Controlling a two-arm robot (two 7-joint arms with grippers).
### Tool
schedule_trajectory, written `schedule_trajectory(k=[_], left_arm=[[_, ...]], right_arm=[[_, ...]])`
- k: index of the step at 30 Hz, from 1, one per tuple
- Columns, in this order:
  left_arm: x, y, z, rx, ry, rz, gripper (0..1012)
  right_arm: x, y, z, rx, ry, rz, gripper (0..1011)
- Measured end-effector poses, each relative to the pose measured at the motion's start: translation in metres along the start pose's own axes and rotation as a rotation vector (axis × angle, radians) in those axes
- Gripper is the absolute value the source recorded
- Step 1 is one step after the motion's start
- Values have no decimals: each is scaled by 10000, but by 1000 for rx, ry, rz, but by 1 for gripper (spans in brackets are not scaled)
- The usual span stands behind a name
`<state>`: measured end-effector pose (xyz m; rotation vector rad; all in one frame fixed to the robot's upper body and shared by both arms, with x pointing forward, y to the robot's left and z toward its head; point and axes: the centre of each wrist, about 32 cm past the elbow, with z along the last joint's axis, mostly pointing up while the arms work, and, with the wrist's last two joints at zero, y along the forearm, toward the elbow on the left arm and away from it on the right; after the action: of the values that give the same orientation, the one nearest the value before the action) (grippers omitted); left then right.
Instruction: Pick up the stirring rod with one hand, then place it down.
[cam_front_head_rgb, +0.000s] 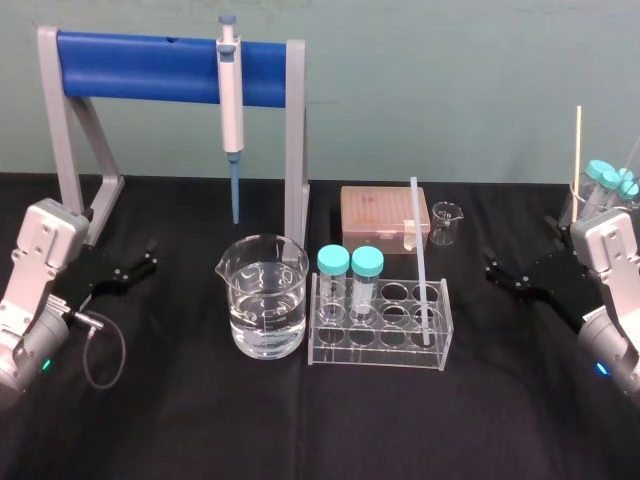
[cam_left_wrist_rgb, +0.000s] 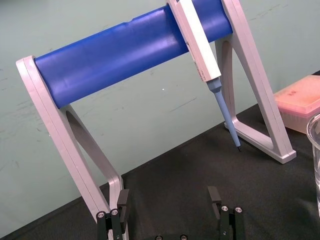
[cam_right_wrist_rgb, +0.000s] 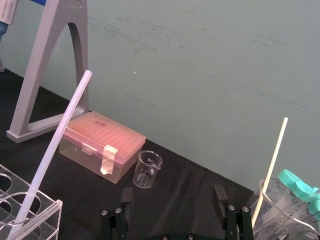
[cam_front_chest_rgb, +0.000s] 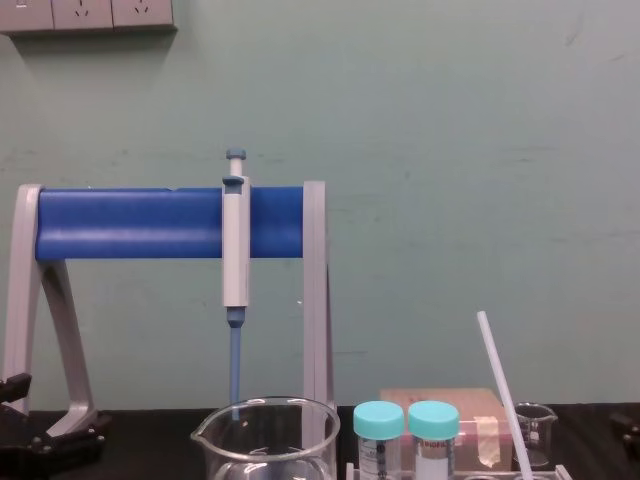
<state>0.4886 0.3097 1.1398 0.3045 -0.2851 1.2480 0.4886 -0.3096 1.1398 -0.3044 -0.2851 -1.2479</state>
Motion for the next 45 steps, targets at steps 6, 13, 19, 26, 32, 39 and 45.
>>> schedule_trajectory(k=[6, 13, 19, 26, 32, 39, 45], left_arm=[[0, 0, 0, 0, 0, 0, 1000], [0, 0, 0, 0, 0, 0, 1000], [0, 0, 0, 0, 0, 0, 1000], [0, 0, 0, 0, 0, 0, 1000], [0, 0, 0, 0, 0, 0, 1001], [0, 0, 0, 0, 0, 0, 1000], [0, 0, 0, 0, 0, 0, 1000]], right_arm=[[0, 0, 0, 0, 0, 0, 1004], [0, 0, 0, 0, 0, 0, 1004], [0, 0, 0, 0, 0, 0, 1004], [0, 0, 0, 0, 0, 0, 1004], [5, -3, -2, 0, 3, -2, 1004], [35, -5, 49, 12, 94, 10, 1004], [48, 22, 154, 16, 232, 46, 1004]])
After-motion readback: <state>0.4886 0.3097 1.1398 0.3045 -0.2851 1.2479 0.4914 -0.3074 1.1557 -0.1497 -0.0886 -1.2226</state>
